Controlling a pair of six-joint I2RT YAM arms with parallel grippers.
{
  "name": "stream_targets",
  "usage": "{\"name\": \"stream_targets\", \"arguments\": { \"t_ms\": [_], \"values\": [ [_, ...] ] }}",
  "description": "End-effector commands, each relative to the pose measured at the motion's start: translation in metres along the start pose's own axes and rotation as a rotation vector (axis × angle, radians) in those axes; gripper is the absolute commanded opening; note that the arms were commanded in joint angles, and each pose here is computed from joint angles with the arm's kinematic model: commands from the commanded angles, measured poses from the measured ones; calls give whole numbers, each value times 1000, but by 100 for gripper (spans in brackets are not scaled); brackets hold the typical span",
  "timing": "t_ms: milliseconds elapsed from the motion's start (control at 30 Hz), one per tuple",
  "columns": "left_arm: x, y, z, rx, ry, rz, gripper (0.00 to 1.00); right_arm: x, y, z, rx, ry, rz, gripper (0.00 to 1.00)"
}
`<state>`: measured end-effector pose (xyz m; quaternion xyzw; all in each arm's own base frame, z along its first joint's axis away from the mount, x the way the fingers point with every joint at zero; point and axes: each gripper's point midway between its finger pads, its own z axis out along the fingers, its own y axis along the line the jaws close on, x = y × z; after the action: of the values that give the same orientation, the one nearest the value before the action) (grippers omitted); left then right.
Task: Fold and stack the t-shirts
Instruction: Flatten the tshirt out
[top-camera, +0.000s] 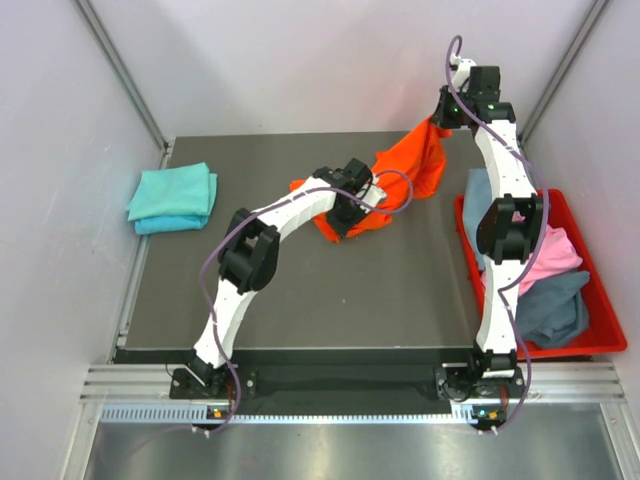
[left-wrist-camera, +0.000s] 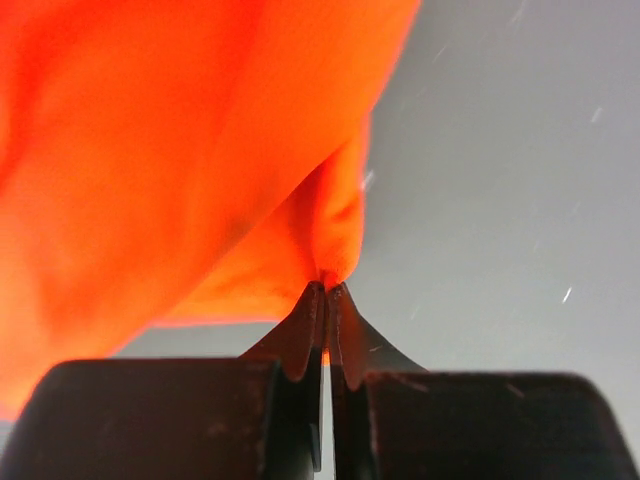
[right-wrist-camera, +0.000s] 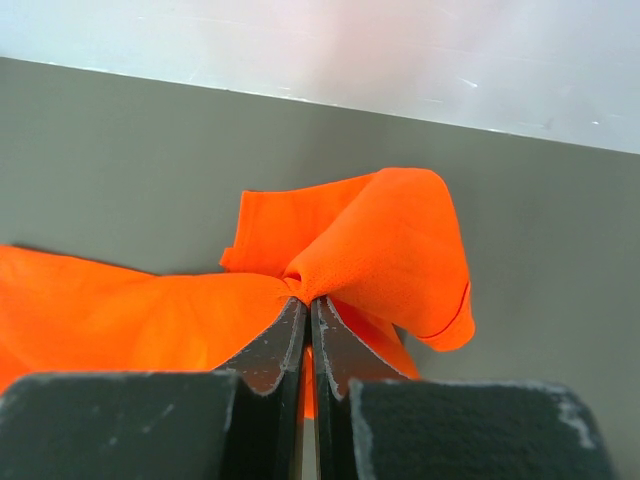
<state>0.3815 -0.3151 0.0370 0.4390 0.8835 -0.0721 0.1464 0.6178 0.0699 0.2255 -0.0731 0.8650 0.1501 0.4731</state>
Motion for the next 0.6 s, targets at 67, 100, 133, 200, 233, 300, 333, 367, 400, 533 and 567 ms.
{"name": "stream_targets", "arguments": {
  "t_ms": [67,100,133,200,233,300,333,367,400,533,567],
  "values": [
    [-20,44,-123,-207,-190,64,0,-40,11,-45,-18,-95,-36,0],
    [-20,50,-150,-257,-229,72,0,-31,13,-46,-30,-70,-38,0],
    [-19,55,-164,-288,-249,91,0,-30,17,-53,-37,-68,-37,0],
    [-16,67,-204,-375,-323,98,0,-23,27,-77,-65,-54,-85,0],
    [-14,70,-216,-405,-337,122,0,-31,37,-99,-73,-78,-100,0],
    [-7,73,-248,-475,-386,135,0,-13,50,-113,-111,-38,-92,0],
    [-5,74,-258,-494,-402,135,0,-19,64,-137,-130,-63,-109,0],
    [-2,73,-264,-506,-409,136,0,-8,70,-144,-143,-40,-107,0],
    [0,73,-284,-532,-451,133,0,-7,78,-154,-155,-46,-127,0],
    [8,79,-334,-660,-549,151,0,-26,117,-237,-209,-192,-229,0],
    [11,81,-336,-683,-554,157,0,-19,121,-243,-219,-198,-239,0]
  ]
}}
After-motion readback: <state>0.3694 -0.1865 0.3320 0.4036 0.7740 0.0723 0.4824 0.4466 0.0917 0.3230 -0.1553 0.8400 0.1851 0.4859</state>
